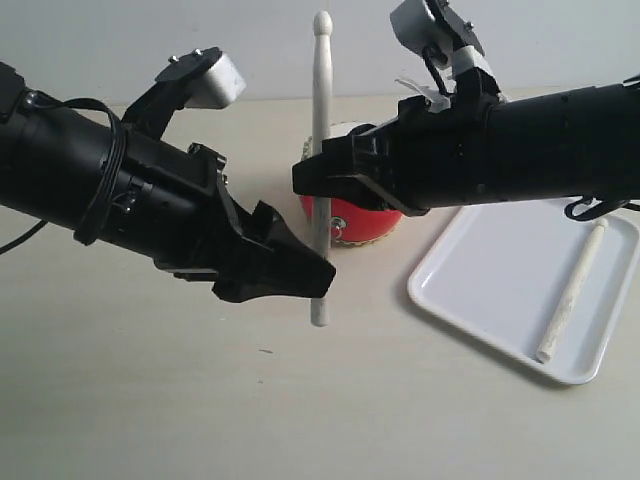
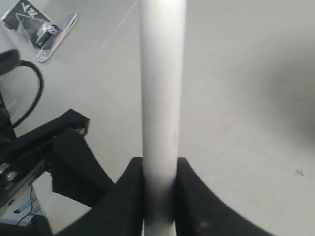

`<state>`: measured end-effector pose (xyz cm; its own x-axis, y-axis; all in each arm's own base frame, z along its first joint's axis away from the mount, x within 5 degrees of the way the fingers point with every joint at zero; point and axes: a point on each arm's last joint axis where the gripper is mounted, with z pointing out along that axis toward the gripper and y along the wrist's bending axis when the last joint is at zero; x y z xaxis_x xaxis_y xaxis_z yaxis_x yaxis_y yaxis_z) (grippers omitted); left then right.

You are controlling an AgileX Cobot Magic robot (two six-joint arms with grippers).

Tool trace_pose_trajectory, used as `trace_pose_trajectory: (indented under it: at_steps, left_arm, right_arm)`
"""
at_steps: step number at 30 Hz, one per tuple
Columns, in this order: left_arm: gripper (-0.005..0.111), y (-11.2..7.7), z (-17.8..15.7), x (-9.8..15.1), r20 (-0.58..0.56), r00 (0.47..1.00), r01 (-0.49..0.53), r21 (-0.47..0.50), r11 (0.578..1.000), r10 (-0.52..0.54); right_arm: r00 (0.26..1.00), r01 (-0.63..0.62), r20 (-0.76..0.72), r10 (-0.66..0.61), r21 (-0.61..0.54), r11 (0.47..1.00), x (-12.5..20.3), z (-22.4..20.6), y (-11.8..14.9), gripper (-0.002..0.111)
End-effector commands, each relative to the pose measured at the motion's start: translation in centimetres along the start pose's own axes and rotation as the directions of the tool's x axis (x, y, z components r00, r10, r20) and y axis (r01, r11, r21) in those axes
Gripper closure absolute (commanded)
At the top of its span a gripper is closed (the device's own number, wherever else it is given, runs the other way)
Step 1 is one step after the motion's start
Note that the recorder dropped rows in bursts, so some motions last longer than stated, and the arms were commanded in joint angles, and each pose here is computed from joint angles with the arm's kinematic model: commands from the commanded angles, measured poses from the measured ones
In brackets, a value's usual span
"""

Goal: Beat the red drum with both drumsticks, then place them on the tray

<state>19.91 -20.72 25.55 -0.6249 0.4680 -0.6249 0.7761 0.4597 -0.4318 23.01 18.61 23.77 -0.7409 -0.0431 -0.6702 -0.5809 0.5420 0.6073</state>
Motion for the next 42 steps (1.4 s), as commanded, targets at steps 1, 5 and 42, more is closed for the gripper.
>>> trace_pose_trajectory:
  at_steps: [1,5,42]
  left_arm:
    - [0.036,-0.1,-1.2,-0.3,0.017,0.999,-0.029,-0.054,0.998,0.030]
    - [0.038,0.1,-2.9,-0.2,0.030,0.999,-0.009,-0.089,0.996,0.012]
    - [0.107,-3.1,-11.0,0.8,0.144,0.978,-0.127,-0.152,0.980,0.149]
  right_arm:
    - [0.998,-0.057,0.026,0.055,0.077,0.995,-0.4,-0.2,-0.8,0.108]
    - [0.983,-0.176,0.085,0.165,0.149,0.973,-1.3,-1.4,-2.9,0.108]
    - [0.673,-0.676,0.355,0.649,0.650,0.346,2.2,-6.0,-16.1,0.108]
